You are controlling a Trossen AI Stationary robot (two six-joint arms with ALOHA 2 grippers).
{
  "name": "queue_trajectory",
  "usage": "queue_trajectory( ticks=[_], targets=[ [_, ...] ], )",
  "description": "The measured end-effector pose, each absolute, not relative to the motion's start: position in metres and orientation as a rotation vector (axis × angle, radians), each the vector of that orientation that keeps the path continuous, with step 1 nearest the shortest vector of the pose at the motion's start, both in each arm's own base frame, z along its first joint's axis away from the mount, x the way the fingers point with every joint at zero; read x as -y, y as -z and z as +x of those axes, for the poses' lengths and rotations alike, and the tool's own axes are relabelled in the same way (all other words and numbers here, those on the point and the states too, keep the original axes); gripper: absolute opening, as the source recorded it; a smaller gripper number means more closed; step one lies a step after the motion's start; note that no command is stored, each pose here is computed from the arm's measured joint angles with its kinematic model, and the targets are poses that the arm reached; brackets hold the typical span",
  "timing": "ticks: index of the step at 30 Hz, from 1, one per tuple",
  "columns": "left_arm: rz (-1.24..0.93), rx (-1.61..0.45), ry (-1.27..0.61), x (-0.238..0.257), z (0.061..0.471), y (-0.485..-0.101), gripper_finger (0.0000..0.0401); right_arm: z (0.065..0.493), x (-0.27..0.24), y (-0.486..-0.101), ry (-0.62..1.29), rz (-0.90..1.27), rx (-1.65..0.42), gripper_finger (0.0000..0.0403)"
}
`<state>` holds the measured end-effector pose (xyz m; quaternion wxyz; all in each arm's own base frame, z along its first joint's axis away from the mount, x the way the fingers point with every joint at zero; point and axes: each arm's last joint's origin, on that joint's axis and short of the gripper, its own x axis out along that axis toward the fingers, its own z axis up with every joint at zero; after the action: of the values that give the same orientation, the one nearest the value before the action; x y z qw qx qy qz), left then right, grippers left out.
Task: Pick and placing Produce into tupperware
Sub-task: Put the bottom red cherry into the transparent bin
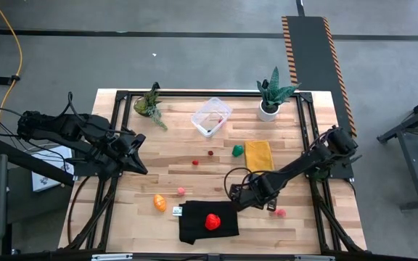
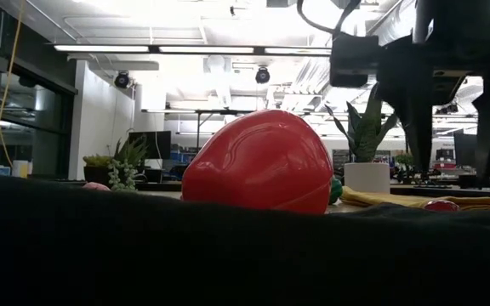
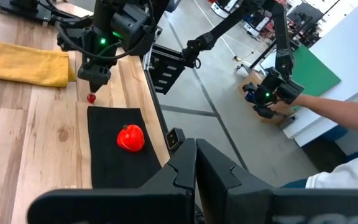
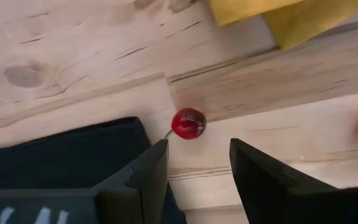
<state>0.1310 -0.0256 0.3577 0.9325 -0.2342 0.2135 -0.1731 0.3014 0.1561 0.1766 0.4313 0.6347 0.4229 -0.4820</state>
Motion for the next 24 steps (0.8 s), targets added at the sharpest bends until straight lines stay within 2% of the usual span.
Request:
queue_trajectory(
  ticks=[6,24],
  targets=[
    [-0.471,-0.44,0.355,0.026,0.131,-0.357,0.0001,0.31,-0.161,-0.159,1.198,1.585,-1.054,0.0161],
    [-0.455,-0.437,0.359,0.026,0.131,-0.357,0.0001,0.312,-0.153,-0.157,1.234,1.572,-1.045,0.0161]
  ],
)
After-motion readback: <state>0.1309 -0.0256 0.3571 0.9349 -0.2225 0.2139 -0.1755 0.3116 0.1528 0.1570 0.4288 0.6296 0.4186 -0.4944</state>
